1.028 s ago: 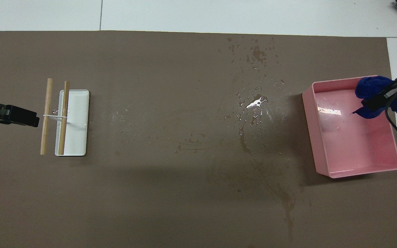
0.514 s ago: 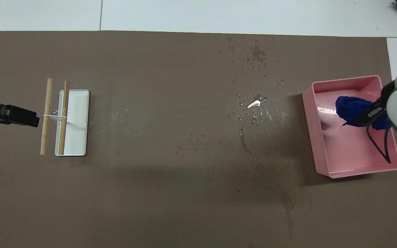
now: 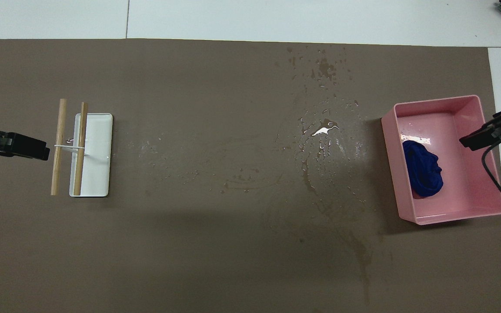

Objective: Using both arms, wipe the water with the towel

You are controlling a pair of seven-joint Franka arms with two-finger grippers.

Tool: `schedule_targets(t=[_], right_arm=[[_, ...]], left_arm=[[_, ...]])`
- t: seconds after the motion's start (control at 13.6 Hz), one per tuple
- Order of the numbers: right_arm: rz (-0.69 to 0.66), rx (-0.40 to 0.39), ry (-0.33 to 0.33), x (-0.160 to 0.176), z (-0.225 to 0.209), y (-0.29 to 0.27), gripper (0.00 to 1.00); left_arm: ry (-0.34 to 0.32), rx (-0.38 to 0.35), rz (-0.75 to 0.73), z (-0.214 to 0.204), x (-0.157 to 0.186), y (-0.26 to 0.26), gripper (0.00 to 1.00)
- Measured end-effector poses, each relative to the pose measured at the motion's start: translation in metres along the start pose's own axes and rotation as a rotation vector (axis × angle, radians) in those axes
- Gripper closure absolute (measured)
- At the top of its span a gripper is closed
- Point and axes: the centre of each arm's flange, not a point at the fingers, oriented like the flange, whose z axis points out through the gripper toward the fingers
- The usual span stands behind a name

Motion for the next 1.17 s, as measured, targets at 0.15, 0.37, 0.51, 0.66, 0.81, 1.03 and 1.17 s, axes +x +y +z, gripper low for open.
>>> schedule_targets(t=[0.15,0.37,0.51,0.66,0.81,1.03,1.17], right_arm=[[0.045,-0.014,0.011,0.000,-0.052,-0.038,0.00],[0.154,-0.014,-0.005,0.002,-0.091,-0.104,0.00],[0.197,-0.004,-0.049,-0.006,-0.101,-0.129,0.00],[0.214,0.002,-0.072,-0.017,-0.100,-0.129,0.00],[0.222,-0.001,-0.061,-0.017,-0.096,-0.124,0.00],[0.210,-0.022,0.003,-0.005,-0.091,-0.124,0.00],[0.206,0.011,0.029,0.002,-0.082,-0.128,0.00]], left_arm=[[0.000,0.000,0.000,0.000,0.000,0.000,0.00],[0.000,0.000,0.000,0.000,0.000,0.000,0.00],[0.000,0.000,0.000,0.000,0.000,0.000,0.00],[0.000,0.000,0.000,0.000,0.000,0.000,0.00],[0.000,0.000,0.000,0.000,0.000,0.000,0.00],[0.000,0.000,0.000,0.000,0.000,0.000,0.00],[0.000,0.000,0.000,0.000,0.000,0.000,0.00]])
